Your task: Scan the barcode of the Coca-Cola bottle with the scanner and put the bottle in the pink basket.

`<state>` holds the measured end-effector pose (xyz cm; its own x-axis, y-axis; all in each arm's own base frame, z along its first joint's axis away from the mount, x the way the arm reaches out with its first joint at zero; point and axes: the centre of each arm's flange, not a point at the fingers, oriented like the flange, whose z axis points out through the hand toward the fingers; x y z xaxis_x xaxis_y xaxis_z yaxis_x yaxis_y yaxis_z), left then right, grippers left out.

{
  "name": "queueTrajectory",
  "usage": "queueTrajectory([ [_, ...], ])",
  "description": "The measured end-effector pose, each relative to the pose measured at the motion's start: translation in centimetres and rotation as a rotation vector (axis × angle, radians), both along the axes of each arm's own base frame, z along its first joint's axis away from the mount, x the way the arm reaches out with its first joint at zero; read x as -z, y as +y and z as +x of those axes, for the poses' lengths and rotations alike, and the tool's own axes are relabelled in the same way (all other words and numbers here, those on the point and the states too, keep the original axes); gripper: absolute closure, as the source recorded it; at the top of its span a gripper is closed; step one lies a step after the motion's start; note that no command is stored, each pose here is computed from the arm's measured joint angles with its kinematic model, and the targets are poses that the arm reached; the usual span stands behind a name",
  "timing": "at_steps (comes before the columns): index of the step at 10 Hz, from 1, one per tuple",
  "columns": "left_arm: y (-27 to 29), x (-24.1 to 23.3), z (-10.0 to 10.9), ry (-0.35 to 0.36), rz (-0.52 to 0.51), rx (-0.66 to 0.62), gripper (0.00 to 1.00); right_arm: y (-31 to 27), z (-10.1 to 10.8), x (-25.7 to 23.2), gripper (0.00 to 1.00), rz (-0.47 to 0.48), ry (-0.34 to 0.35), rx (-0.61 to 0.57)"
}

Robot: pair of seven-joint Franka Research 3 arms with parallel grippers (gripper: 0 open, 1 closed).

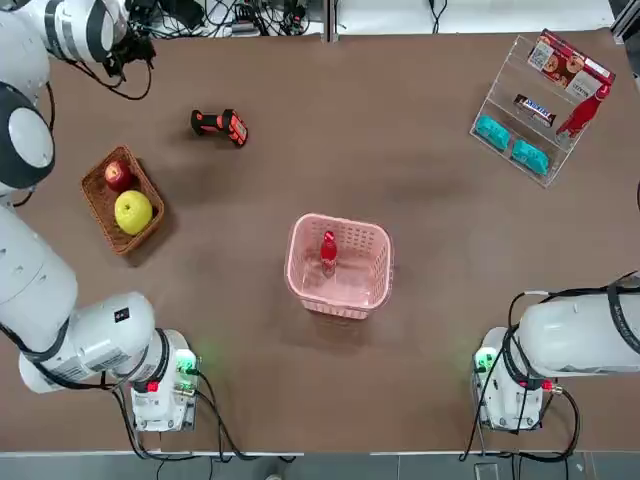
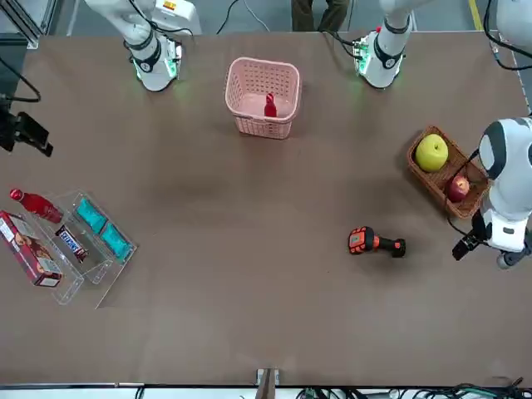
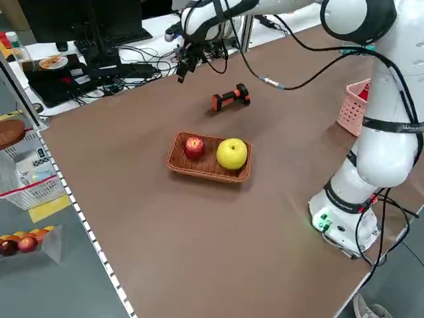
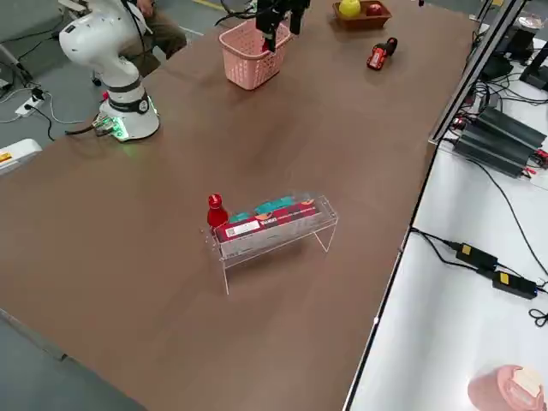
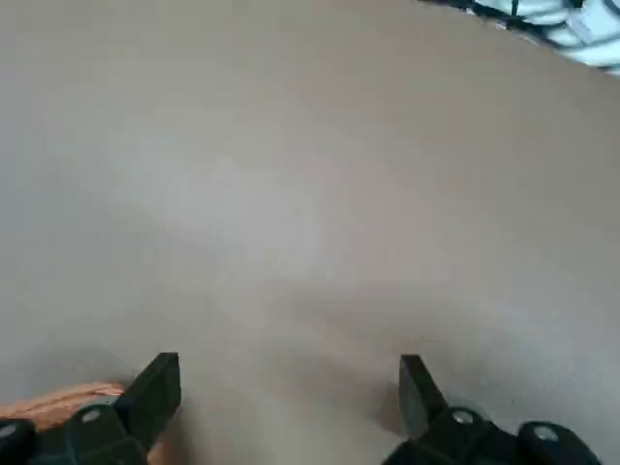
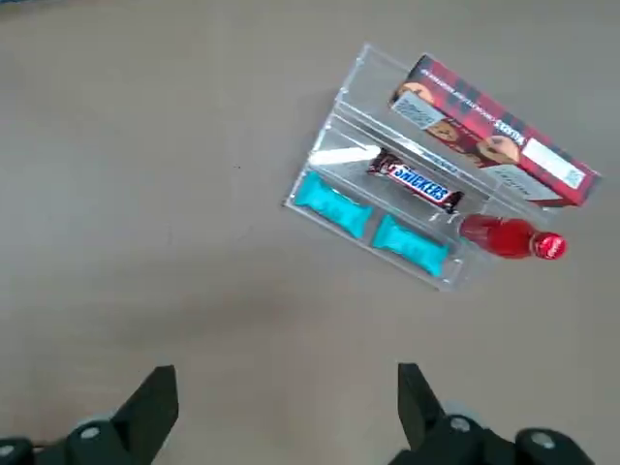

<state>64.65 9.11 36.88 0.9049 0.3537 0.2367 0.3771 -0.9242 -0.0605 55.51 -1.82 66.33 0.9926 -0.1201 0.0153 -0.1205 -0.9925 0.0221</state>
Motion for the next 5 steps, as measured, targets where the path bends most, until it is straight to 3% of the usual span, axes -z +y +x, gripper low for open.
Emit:
queueTrajectory([
  [3,5.1,-5.9,-0.4,0.15,0.09,0.22,0.0,-0.3,-0.5,-1.5,0.0,0.0,-0.005,0.006],
  [5,4.7,-10.8,-0.8,0.236,0.078,0.227,0.0,-0.6,-0.6,-2.2,0.0,-0.001,-0.017,0.011],
])
